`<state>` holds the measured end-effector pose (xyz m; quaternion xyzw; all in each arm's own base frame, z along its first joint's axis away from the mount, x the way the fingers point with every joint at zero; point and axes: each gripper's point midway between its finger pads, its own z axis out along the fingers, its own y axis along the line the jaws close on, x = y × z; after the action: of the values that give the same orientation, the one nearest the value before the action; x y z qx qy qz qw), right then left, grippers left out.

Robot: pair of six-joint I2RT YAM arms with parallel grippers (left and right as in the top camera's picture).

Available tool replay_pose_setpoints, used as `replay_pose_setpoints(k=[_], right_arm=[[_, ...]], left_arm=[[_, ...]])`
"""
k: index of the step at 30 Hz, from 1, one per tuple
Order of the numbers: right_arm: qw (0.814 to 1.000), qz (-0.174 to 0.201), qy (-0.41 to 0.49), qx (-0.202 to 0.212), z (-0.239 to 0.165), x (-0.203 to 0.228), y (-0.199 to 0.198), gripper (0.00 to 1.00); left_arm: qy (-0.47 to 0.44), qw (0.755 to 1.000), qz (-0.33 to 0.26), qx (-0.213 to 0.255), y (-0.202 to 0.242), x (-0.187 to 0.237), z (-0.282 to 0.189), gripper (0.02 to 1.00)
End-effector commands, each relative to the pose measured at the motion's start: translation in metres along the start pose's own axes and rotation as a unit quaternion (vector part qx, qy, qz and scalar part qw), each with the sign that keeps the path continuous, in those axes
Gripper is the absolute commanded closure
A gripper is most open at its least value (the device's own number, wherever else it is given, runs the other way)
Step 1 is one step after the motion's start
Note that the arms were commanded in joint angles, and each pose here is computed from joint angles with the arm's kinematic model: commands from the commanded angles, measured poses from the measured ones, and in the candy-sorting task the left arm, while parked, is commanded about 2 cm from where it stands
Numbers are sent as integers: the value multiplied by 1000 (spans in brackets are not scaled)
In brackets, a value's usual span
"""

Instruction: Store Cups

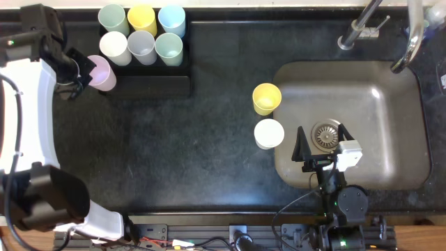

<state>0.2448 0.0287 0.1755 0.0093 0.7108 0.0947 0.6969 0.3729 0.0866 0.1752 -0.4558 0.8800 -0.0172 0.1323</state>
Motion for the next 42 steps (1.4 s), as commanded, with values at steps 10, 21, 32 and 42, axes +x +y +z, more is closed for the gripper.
replay_pose_setpoints(k=[10, 21, 32, 42], right_arm=[[1000, 2, 0, 4, 0, 3, -3, 5], [1000, 2, 0, 4, 0, 3, -3, 5], [1000, 2, 0, 4, 0, 3, -3, 3], [1000, 2, 0, 4, 0, 3, -3, 3]], left_arm=[[21, 999, -29, 12, -24, -3, 40, 982], [38, 999, -29, -20, -18, 0, 67, 982], [24, 999, -20, -28, -23, -3, 75, 805], [26, 1000, -12, 1, -35, 4, 60, 20]])
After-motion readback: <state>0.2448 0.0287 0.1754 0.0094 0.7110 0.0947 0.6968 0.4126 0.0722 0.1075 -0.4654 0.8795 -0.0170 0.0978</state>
